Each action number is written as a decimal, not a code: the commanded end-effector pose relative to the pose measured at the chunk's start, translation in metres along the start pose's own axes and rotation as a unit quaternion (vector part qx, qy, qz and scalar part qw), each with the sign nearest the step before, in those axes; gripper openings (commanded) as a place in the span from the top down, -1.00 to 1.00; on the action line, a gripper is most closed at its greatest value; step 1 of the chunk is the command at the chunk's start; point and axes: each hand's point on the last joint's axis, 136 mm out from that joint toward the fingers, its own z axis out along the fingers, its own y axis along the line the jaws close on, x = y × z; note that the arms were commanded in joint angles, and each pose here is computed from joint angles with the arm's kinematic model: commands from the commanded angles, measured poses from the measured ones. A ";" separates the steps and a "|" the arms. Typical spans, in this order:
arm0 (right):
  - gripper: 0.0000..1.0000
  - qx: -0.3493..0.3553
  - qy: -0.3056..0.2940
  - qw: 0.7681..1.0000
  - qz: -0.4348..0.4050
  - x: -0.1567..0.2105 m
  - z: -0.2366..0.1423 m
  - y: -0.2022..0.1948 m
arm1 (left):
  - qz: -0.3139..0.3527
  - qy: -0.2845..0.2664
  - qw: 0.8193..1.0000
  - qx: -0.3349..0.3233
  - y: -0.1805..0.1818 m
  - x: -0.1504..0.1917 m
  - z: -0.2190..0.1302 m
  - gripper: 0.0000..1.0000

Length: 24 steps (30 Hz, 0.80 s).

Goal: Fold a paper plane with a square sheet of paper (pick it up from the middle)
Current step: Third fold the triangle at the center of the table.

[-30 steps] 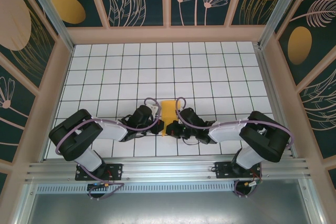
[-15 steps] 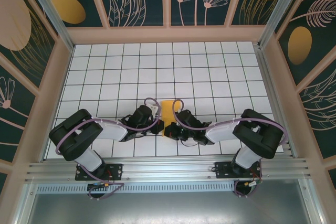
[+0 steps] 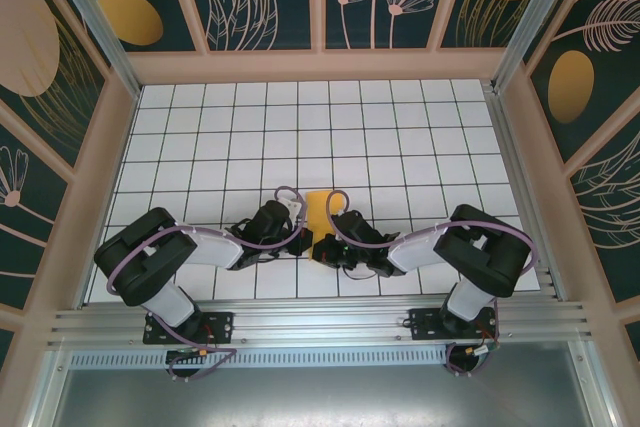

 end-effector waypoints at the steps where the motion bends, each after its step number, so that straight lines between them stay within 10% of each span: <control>1: 0.96 -0.004 -0.006 1.000 -0.007 -0.002 -0.001 0.011 | -0.018 0.046 0.997 -0.053 0.029 0.029 0.002 1.00; 24: 0.95 0.034 -0.031 0.999 -0.029 -0.016 -0.014 0.015 | -0.010 0.049 0.997 -0.061 0.030 0.028 0.002 1.00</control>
